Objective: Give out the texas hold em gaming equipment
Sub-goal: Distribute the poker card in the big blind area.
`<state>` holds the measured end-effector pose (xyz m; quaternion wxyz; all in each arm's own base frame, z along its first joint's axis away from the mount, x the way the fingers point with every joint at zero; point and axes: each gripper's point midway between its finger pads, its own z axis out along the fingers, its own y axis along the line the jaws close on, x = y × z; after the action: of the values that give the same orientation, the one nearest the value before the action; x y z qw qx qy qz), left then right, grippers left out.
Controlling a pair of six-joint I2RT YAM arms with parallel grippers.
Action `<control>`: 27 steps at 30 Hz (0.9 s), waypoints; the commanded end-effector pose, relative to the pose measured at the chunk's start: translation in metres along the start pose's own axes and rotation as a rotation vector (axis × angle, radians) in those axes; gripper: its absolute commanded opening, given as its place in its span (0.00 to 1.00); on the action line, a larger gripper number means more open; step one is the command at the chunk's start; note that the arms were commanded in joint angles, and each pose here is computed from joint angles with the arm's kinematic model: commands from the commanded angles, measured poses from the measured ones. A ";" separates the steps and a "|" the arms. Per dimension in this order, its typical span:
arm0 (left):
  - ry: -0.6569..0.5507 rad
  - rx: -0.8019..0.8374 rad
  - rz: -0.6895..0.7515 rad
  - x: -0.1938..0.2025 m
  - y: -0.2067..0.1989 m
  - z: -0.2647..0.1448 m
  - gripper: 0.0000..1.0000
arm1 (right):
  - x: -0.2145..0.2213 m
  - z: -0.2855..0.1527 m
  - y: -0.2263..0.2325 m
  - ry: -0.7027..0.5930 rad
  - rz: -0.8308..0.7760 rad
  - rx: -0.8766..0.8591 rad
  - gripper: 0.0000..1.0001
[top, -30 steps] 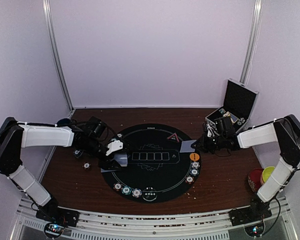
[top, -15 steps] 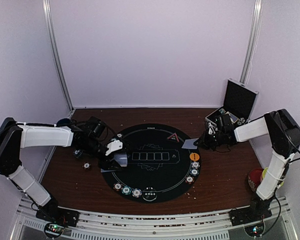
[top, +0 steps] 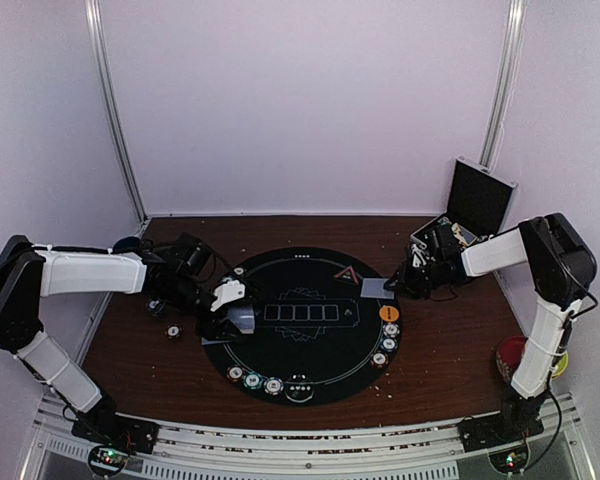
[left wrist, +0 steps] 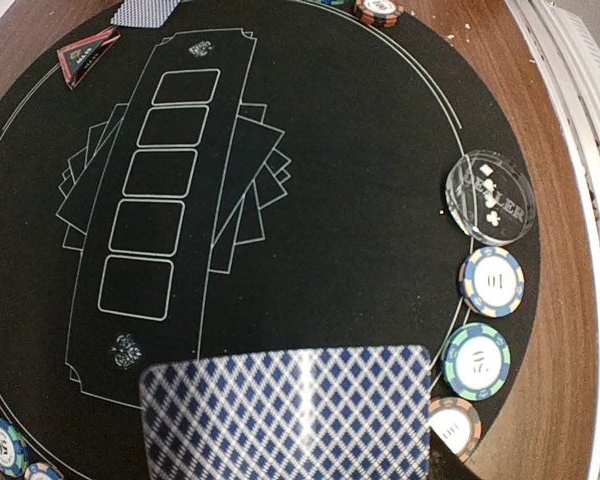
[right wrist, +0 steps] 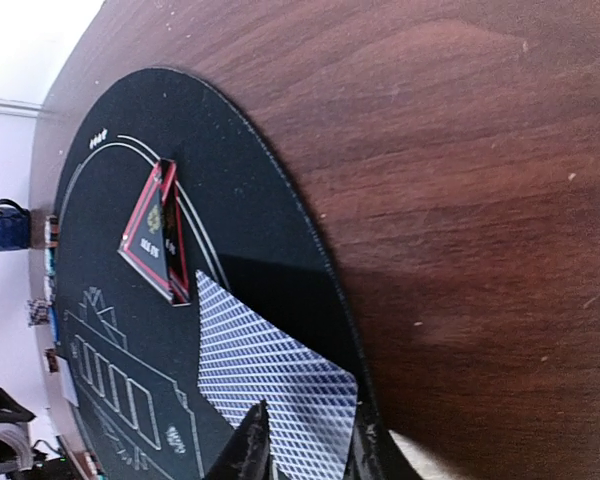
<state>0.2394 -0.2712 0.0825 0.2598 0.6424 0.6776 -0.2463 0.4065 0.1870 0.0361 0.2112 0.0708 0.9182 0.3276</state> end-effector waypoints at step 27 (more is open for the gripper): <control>-0.020 -0.036 0.032 -0.009 0.008 -0.007 0.41 | 0.058 -0.076 0.199 -0.265 -0.290 -0.343 0.79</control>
<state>0.2404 -0.2702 0.0817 0.2595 0.6425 0.6792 -0.2420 0.3387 0.2730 0.1796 0.3988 -0.0506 0.8551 0.3273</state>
